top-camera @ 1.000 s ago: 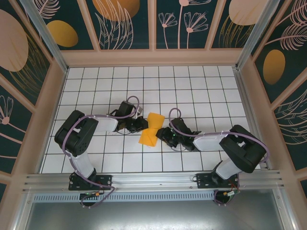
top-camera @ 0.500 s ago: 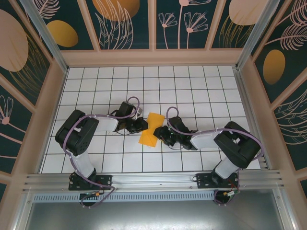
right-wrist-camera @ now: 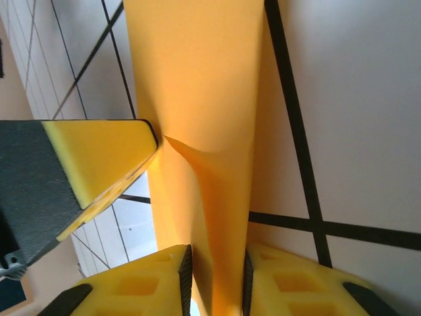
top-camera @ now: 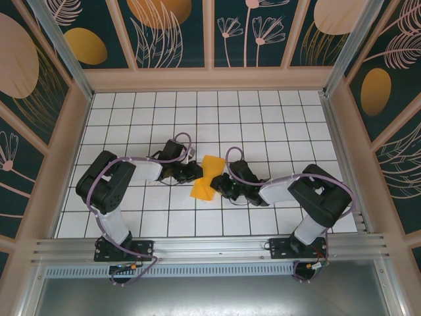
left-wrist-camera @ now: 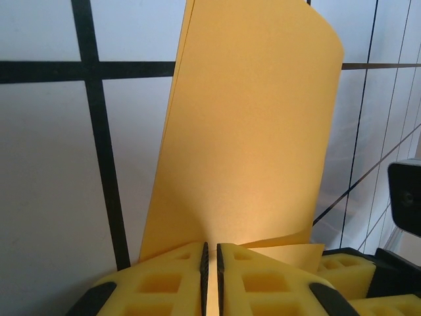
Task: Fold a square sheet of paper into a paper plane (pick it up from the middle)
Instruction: Turn over the paper at the center of the table.
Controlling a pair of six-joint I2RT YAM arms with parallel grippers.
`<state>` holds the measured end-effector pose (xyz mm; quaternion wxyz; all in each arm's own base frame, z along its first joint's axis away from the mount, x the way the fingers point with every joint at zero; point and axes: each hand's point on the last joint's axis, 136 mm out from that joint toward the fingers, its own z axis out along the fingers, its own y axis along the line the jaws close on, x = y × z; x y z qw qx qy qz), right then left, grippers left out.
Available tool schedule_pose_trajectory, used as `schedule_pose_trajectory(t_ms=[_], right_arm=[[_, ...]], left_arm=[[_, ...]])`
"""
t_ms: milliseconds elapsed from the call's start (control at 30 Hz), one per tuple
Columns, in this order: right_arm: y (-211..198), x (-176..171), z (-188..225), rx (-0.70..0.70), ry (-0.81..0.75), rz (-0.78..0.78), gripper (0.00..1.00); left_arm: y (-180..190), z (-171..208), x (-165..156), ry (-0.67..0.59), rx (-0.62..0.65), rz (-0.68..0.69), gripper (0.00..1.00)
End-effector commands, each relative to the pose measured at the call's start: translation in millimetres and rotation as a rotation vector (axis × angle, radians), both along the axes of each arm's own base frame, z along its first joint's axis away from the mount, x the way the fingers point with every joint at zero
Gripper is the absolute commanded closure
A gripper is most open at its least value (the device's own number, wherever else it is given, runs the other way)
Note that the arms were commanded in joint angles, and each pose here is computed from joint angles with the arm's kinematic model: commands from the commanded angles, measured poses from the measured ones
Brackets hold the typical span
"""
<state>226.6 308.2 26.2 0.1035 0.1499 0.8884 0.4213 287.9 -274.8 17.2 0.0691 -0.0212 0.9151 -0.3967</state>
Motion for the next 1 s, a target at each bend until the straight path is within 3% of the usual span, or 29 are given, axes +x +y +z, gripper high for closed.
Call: schedule_pose_trajectory(t_ms=[0, 233, 433, 800, 967], right_arm=[[14, 9, 14, 0.04, -0.055, 0.035, 0.76], [12, 15, 29, -0.01, -0.119, 0.067, 0.92], [-11, 26, 54, -0.218, -0.198, 0.07, 0.95], [-125, 46, 129, -0.986, -0.248, -0.061, 0.96], [-155, 44, 158, -1.342, -0.228, -0.078, 0.97]], left_arm=[[-1, 12, 8, -0.043, -0.005, 0.014, 0.85], [9, 52, 20, -0.162, -0.003, 0.092, 0.81], [39, 90, 33, -0.308, 0.087, 0.232, 0.79], [111, 150, 42, -0.558, 0.227, 0.541, 0.73], [135, 163, 35, -0.629, 0.241, 0.643, 0.62]])
